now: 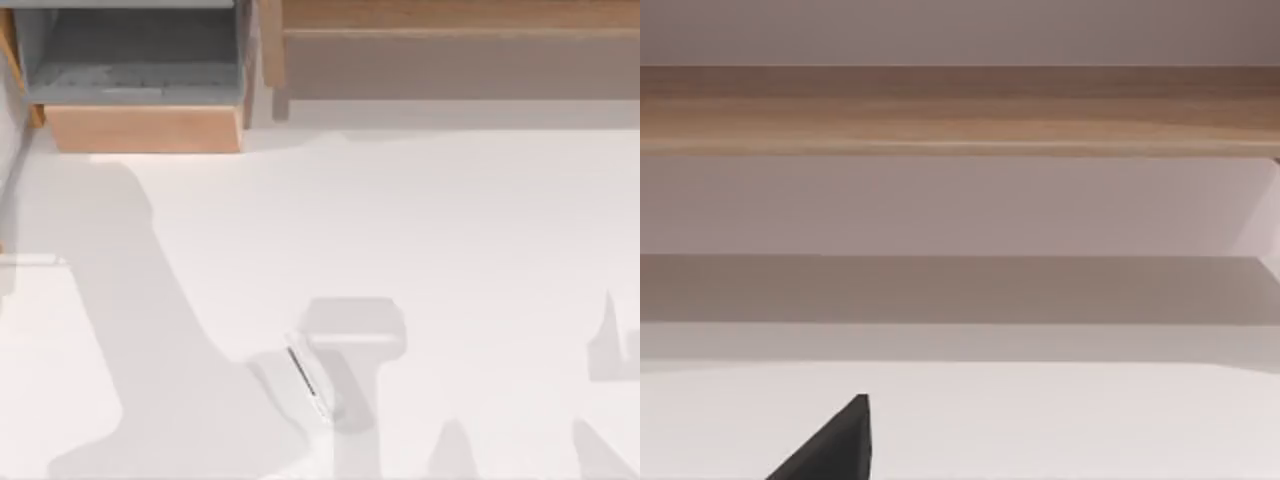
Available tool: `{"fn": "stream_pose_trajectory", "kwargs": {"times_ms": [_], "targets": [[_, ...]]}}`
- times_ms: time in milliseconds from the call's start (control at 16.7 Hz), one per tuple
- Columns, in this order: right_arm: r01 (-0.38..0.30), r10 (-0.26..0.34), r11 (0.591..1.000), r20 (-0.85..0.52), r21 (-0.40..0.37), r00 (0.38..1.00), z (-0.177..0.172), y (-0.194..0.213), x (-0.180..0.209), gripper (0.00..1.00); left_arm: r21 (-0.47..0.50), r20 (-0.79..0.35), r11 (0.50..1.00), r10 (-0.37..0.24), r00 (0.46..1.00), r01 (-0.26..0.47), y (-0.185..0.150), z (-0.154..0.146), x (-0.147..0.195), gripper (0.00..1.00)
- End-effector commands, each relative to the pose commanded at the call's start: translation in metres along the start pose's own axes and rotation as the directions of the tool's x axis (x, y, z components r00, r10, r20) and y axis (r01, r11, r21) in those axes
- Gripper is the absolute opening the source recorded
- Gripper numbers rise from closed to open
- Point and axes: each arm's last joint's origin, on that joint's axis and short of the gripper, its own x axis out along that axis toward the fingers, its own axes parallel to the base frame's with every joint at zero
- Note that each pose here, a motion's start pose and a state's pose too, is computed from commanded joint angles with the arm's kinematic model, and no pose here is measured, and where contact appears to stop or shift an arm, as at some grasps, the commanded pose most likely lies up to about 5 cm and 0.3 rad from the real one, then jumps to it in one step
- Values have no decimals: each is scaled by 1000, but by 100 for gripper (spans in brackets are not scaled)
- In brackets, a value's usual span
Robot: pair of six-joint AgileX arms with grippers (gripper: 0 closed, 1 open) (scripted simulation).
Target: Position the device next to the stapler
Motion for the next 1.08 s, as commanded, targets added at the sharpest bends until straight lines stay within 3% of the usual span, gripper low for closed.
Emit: {"fn": "stream_pose_trajectory", "kwargs": {"times_ms": [180, 360, 540, 660, 780, 840, 960, 1080], "targets": [[0, 0, 1000, 0, 0, 1000, 0, 0, 0, 100, 5, 5, 1000, 13, 1000, -13, 0, -8, -31, 0], [0, 0, 1000, 0, 0, 1000, 0, 0, 0, 100, 63, 88, 996, 64, 994, -69, -17, -14, -92, 0], [0, 0, 1000, 0, 0, 1000, 0, 0, 0, 100, 189, 287, 965, 125, 950, -184, -67, -15, -173, 0], [0, 0, 1000, 0, 0, 1000, 0, 0, 0, 100, 291, 477, 911, 126, 870, -292, -119, -19, -232, 0], [0, 0, 1000, 0, 0, 1000, 0, 0, 0, 100, 376, 681, 827, 59, 730, -418, -184, -33, -293, 0], [0, 0, 1000, 0, 0, 1000, 0, 0, 0, 100, 403, 774, 777, -7, 633, -483, -219, -46, -324, 0], [0, 0, 1000, 0, 0, 1000, 0, 0, 0, 100, 407, 900, 686, -189, 392, -604, -285, -87, -387, 0], [0, 0, 1000, 0, 0, 1000, 0, 0, 0, 100, 351, 911, 636, -402, 93, -687, -338, -150, -451, 0]]}}
